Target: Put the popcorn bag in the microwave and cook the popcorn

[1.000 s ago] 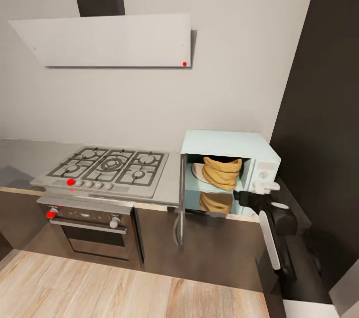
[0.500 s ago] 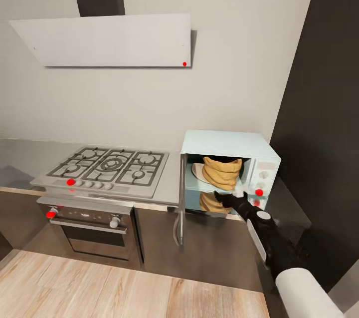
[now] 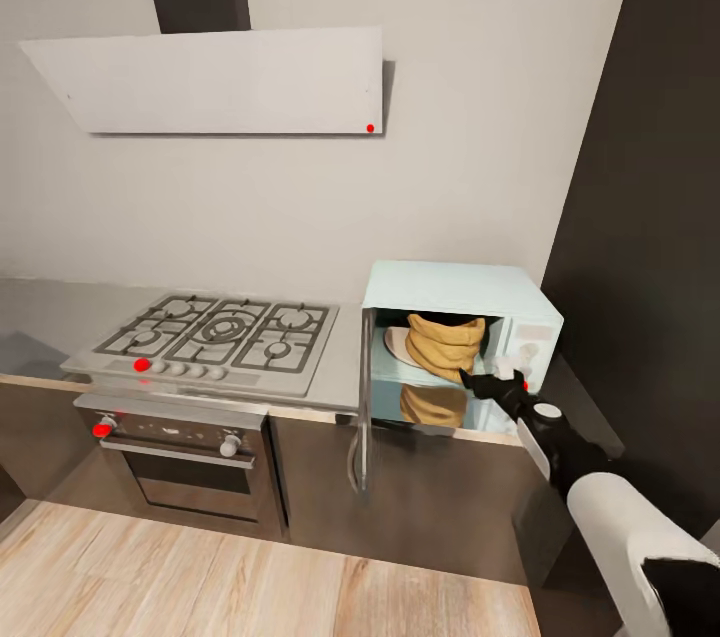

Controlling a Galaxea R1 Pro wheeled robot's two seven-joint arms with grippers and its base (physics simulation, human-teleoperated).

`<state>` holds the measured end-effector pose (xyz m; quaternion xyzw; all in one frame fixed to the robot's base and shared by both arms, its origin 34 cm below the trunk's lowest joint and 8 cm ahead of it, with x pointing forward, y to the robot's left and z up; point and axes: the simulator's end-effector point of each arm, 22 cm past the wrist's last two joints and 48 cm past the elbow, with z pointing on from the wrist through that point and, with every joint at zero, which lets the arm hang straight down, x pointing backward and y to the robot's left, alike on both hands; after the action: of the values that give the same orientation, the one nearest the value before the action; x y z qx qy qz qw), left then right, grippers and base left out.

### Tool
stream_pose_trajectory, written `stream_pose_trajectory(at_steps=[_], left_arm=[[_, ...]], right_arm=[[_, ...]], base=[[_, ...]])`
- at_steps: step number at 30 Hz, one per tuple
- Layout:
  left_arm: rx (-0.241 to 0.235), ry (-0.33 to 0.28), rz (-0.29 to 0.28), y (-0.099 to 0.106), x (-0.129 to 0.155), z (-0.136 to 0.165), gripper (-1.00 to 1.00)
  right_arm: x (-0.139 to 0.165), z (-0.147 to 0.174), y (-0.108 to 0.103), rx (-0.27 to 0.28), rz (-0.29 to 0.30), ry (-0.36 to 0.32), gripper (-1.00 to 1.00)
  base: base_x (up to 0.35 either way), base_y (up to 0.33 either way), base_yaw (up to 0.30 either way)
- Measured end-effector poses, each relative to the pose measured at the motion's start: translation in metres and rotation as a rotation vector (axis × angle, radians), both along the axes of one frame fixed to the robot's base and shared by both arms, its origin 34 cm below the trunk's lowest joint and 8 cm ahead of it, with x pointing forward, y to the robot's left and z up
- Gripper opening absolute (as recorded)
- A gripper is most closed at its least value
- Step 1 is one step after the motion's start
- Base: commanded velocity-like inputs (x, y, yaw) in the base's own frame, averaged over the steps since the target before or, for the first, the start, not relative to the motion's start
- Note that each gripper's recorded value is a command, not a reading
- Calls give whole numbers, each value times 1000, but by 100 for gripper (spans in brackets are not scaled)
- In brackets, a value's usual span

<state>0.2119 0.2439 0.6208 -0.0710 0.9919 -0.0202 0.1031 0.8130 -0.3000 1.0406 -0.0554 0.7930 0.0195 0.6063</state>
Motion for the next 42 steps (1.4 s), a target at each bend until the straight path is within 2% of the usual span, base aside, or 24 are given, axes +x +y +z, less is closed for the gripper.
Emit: stream_pose_trajectory(at_steps=[10, 20, 42], left_arm=[[0, -1, -1, 0, 0, 0, 100], [0, -2, -5, 0, 1, 0, 100], [0, -2, -5, 0, 1, 0, 100]], right_arm=[[20, 16, -7, -3, -21, -30, 100], [20, 16, 2, -5, -7, -30, 100], [20, 15, 7, -4, 1, -28, 100]], base=[[0, 0, 0], [99, 12, 0], [90, 35, 0]])
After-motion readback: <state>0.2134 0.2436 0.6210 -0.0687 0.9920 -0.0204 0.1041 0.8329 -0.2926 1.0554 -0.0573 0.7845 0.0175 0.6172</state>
